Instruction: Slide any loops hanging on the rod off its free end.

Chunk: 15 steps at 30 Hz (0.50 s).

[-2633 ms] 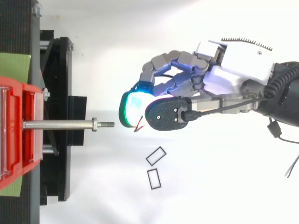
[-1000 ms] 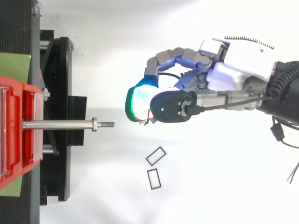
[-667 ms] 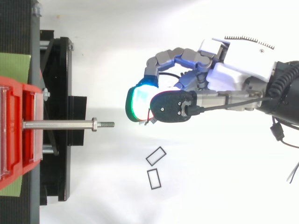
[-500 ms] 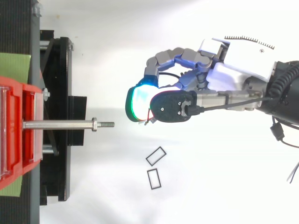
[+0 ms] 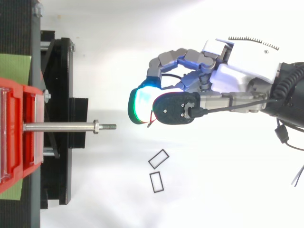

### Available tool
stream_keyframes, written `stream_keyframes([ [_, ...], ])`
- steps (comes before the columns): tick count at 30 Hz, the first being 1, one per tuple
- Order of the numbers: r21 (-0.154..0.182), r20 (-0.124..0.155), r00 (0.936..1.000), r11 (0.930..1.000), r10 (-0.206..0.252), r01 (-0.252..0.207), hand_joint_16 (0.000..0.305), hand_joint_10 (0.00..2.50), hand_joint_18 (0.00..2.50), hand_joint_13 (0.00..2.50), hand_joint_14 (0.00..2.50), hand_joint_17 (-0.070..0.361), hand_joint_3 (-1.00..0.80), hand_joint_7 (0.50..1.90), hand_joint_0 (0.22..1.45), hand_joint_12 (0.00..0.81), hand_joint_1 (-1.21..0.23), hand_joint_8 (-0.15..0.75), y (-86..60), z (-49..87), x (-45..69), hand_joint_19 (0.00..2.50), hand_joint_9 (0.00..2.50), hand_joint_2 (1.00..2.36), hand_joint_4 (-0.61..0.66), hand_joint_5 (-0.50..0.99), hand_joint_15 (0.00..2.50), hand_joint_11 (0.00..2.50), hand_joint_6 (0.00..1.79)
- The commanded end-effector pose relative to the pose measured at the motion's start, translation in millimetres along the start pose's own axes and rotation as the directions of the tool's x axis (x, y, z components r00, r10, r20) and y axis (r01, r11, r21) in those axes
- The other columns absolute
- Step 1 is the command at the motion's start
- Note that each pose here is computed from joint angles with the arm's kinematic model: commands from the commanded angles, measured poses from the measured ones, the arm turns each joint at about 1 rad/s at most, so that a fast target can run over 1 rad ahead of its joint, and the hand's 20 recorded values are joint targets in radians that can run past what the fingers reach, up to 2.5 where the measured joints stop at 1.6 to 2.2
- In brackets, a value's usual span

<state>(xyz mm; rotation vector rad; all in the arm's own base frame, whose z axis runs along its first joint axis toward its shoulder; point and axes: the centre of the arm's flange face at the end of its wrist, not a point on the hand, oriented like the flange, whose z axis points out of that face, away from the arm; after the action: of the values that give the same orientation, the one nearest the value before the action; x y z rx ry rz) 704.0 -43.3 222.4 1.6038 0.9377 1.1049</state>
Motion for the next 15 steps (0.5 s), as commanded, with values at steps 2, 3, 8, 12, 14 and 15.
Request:
stream_keyframes([
  [2, 0.000, 0.000, 1.0000, 1.0000, 0.000, 0.000, 0.066, 0.00, 0.67, 0.63, 0.00, 0.149, -0.12, 1.14, 0.47, 0.444, -0.69, 0.333, -0.1, 0.1, -0.2, 0.20, 0.88, 1.50, -0.06, -0.07, 0.09, 0.16, 0.88],
  [3, 0.000, 0.000, 1.0000, 1.0000, 0.000, 0.000, 0.066, 0.00, 0.67, 0.62, 0.00, 0.150, -0.12, 1.14, 0.47, 0.445, -0.69, 0.333, -0.1, 0.1, -0.2, 0.20, 0.88, 1.49, -0.06, -0.07, 0.09, 0.16, 0.88],
  [8, 0.000, 0.000, 1.0000, 1.0000, 0.000, 0.000, 0.067, 0.00, 0.70, 0.64, 0.00, 0.151, -0.11, 1.13, 0.47, 0.445, -0.69, 0.339, -0.1, 0.1, -0.2, 0.21, 0.89, 1.47, -0.06, -0.07, 0.10, 0.17, 0.88],
  [12, 0.000, 0.001, 1.0000, 1.0000, 0.000, 0.000, 0.067, 0.00, 0.71, 0.64, 0.00, 0.152, -0.11, 1.12, 0.47, 0.447, -0.69, 0.344, -0.1, 0.1, -0.4, 0.21, 0.89, 1.47, -0.06, -0.07, 0.10, 0.16, 0.89],
  [14, 0.000, 0.001, 1.0000, 1.0000, 0.000, 0.000, 0.068, 0.00, 0.72, 0.64, 0.00, 0.152, -0.12, 1.13, 0.48, 0.445, -0.69, 0.345, -0.1, 0.1, -0.4, 0.21, 0.90, 1.47, -0.05, -0.07, 0.09, 0.16, 0.88],
  [15, 0.003, 0.000, 1.0000, 1.0000, -0.001, 0.001, 0.068, 0.00, 0.72, 0.65, 0.00, 0.153, -0.12, 1.14, 0.48, 0.447, -0.69, 0.345, -0.4, -0.1, -0.4, 0.22, 0.90, 1.47, -0.05, -0.07, 0.09, 0.17, 0.88],
])
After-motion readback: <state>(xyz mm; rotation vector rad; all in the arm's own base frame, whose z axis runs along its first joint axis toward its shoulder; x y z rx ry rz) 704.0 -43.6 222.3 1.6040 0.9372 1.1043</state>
